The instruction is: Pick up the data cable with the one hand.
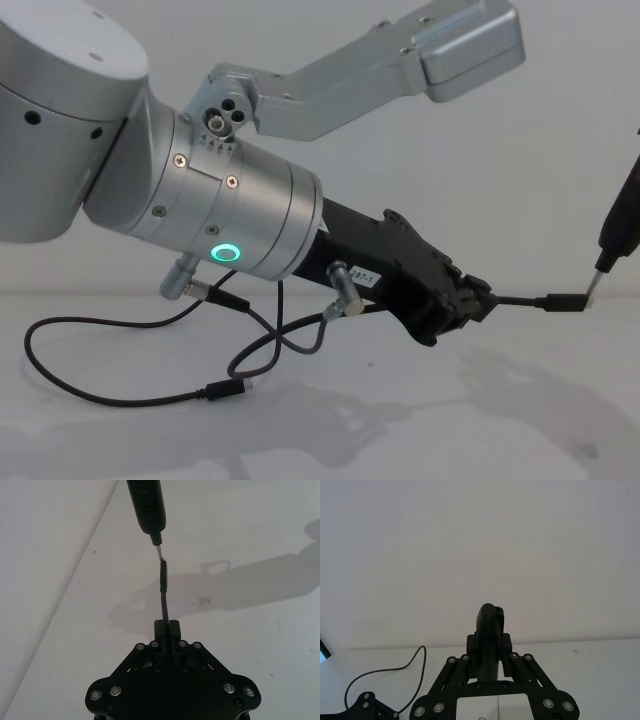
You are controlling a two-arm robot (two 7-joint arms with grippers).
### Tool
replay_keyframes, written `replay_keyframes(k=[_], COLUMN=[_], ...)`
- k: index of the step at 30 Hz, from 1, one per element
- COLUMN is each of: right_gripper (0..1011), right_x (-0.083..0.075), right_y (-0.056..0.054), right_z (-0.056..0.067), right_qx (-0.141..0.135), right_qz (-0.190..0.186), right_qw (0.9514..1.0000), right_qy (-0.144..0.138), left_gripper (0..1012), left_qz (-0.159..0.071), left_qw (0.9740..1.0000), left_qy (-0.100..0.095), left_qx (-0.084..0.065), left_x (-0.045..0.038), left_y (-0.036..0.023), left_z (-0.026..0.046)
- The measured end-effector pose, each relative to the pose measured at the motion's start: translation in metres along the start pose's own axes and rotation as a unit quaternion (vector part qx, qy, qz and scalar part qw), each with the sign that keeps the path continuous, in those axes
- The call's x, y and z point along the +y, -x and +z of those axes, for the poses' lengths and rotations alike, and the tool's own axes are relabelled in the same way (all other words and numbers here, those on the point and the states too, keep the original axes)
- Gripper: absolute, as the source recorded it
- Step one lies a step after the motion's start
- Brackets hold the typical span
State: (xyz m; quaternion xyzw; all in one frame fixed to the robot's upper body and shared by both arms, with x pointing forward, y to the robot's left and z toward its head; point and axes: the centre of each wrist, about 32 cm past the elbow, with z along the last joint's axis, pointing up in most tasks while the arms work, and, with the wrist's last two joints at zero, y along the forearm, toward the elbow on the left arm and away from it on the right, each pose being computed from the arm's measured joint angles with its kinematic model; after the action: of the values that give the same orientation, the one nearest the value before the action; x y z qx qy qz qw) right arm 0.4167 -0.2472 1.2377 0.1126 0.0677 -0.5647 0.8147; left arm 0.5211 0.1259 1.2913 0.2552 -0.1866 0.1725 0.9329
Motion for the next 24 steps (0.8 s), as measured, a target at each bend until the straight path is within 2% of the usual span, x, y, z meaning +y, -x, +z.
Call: replay_keyframes(k=[18, 24], right_gripper=[268, 268], right_x=[-0.0007, -0.0008], right_y=[-0.0004, -0.0006], right_z=[0.0013, 0.0015], right_qx=[-0.003, -0.003], right_qz=[0.001, 0.001], right_qw=[1.0, 1.0], right_qy=[0.001, 0.001], left_gripper=[47, 181], left_qz=[0.0, 0.0], left_qw=[1.0, 1.0], left_qy=[0.0, 0.0], left_qx=[0.0, 0.0], left_x=[0.0, 0.0], left_y=[0.0, 0.0], left_z=[0.0, 0.0])
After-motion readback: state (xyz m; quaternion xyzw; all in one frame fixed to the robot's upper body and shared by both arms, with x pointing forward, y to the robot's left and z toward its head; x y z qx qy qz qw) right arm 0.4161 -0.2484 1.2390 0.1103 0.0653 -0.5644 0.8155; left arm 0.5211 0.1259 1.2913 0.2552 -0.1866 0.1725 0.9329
